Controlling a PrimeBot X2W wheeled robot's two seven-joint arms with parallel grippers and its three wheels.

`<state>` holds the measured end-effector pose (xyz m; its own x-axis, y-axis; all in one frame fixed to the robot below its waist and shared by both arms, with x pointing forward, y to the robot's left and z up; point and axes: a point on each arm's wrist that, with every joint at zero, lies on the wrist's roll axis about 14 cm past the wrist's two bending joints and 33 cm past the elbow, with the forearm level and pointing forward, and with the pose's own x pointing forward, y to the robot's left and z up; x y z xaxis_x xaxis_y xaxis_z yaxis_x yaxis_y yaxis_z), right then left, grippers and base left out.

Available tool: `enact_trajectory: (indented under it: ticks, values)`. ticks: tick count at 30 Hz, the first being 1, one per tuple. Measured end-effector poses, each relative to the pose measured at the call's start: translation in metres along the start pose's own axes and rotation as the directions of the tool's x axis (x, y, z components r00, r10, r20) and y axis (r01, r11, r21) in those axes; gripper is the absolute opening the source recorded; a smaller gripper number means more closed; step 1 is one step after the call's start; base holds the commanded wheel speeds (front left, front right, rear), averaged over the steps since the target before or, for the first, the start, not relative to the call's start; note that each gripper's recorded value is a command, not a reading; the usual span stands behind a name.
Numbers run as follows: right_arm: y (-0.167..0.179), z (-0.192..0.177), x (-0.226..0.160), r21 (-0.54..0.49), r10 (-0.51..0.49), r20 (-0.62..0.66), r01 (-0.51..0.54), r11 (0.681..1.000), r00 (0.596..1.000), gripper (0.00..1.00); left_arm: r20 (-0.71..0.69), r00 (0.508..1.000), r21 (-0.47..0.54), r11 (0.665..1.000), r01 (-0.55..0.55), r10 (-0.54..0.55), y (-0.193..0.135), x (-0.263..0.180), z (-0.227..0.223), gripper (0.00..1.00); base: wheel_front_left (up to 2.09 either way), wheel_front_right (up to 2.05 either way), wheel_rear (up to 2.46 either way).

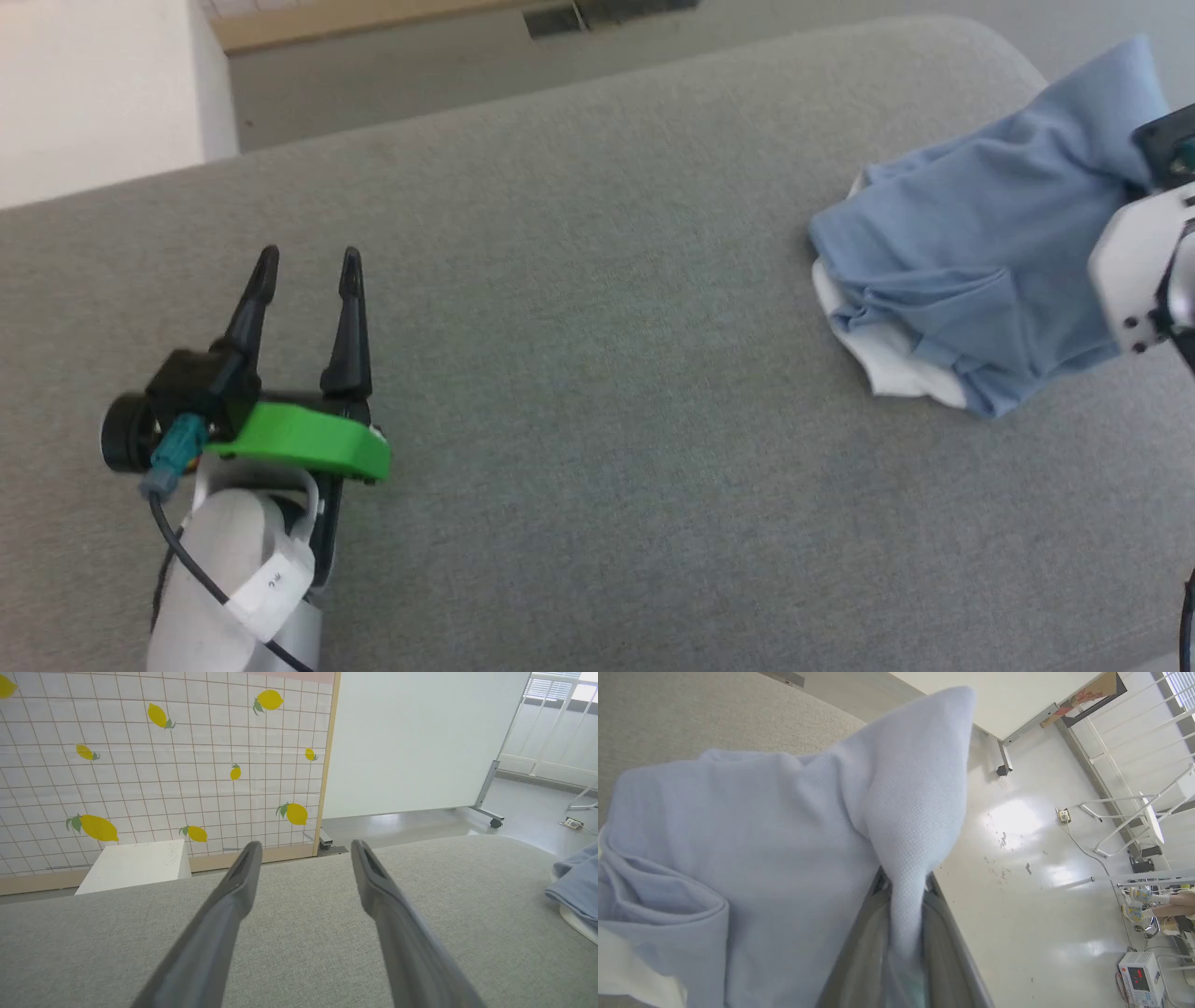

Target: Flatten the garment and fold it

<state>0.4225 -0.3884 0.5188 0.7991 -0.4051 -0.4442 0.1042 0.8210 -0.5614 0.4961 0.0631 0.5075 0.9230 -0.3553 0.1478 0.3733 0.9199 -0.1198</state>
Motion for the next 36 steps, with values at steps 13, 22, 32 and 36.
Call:
enact_trajectory:
  ticks: [13, 22, 32, 36]
  values:
    - [-0.036, -0.050, 0.046, 0.019, -0.165, -0.126, 0.169, 0.985, 0.978, 0.00, -0.111, 0.993, -0.024, 0.999, 0.029, -0.032, 0.006, 0.018, -0.060, 1.00, 0.00, 0.00, 0.00]
    - [-0.041, -0.028, 0.039, 0.149, -0.208, 0.030, 0.202, 0.968, 0.978, 1.00, -0.120, 0.993, -0.026, 0.999, -0.025, 0.022, 0.014, -0.004, -0.049, 1.00, 0.00, 0.00, 0.00]
    - [-0.020, 0.016, -0.018, 0.317, -0.179, 0.334, 0.069, 0.946, 0.925, 1.00, -0.094, 0.992, -0.040, 0.996, -0.084, 0.080, 0.008, -0.048, -0.014, 1.00, 0.00, 0.00, 0.00]
    - [-0.001, 0.036, -0.047, 0.377, -0.158, 0.450, -0.027, 0.926, 0.879, 1.00, -0.075, 0.991, -0.028, 0.993, -0.114, 0.111, 0.012, -0.067, 0.000, 1.00, 0.00, 0.00, 0.00]
